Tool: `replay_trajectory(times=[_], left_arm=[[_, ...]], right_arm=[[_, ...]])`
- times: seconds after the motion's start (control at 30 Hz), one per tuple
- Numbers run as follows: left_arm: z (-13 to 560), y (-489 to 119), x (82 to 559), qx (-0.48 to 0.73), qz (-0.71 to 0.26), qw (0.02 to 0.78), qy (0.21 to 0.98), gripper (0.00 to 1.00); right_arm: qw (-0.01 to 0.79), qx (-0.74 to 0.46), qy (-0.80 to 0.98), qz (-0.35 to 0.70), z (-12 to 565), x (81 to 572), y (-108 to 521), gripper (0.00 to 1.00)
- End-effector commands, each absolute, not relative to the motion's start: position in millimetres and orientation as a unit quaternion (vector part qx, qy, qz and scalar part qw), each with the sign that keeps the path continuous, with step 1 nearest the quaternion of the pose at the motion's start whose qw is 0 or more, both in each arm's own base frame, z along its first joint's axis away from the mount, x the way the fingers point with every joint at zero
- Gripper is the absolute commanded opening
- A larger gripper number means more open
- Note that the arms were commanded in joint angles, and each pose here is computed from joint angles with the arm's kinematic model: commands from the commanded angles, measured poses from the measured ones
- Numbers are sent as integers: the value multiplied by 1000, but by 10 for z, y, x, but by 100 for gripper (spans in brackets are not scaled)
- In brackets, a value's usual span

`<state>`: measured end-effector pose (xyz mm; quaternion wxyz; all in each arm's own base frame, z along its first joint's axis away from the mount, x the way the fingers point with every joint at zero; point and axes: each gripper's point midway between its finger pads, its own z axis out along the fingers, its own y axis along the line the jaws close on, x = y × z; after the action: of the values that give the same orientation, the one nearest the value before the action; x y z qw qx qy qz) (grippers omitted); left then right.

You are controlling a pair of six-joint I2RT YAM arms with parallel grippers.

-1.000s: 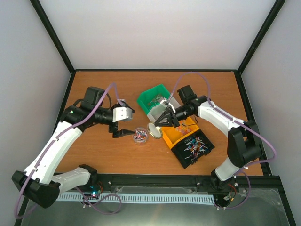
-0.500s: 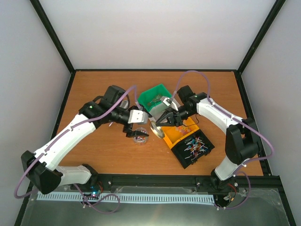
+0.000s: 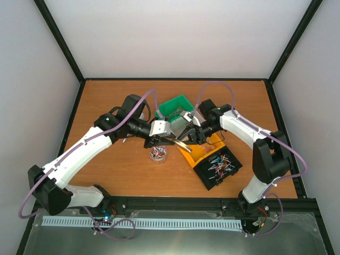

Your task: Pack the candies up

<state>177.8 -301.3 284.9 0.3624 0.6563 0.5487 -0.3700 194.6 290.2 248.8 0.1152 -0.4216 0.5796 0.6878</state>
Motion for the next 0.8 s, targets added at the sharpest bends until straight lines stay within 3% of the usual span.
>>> replay_trajectory(times=[0.0,0.2,0.3,0.5,0.67,0.77], left_arm=[[3005,-3000,1558,660,-406,357,522,24],[2985,-2997,1609,640,-410,355,545,11],[2999,-2984,1655,626,-416,355,556,5],[2996,-2919,1668,609,-432,347,568,2],[2930,-2764,1742,573,-460,332,592,2],[2834,-2685,1750,558,-467,317,608,1]], right_arm=[[131,-426,559,699,2617,1957,2899,3],[134,-427,560,697,2618,1974,2897,6],[137,-423,564,696,2599,2021,2883,21],[159,-404,586,684,2528,2290,2750,57],[260,-335,582,694,2650,2683,2295,71],[299,-315,588,683,2689,2826,2072,74]])
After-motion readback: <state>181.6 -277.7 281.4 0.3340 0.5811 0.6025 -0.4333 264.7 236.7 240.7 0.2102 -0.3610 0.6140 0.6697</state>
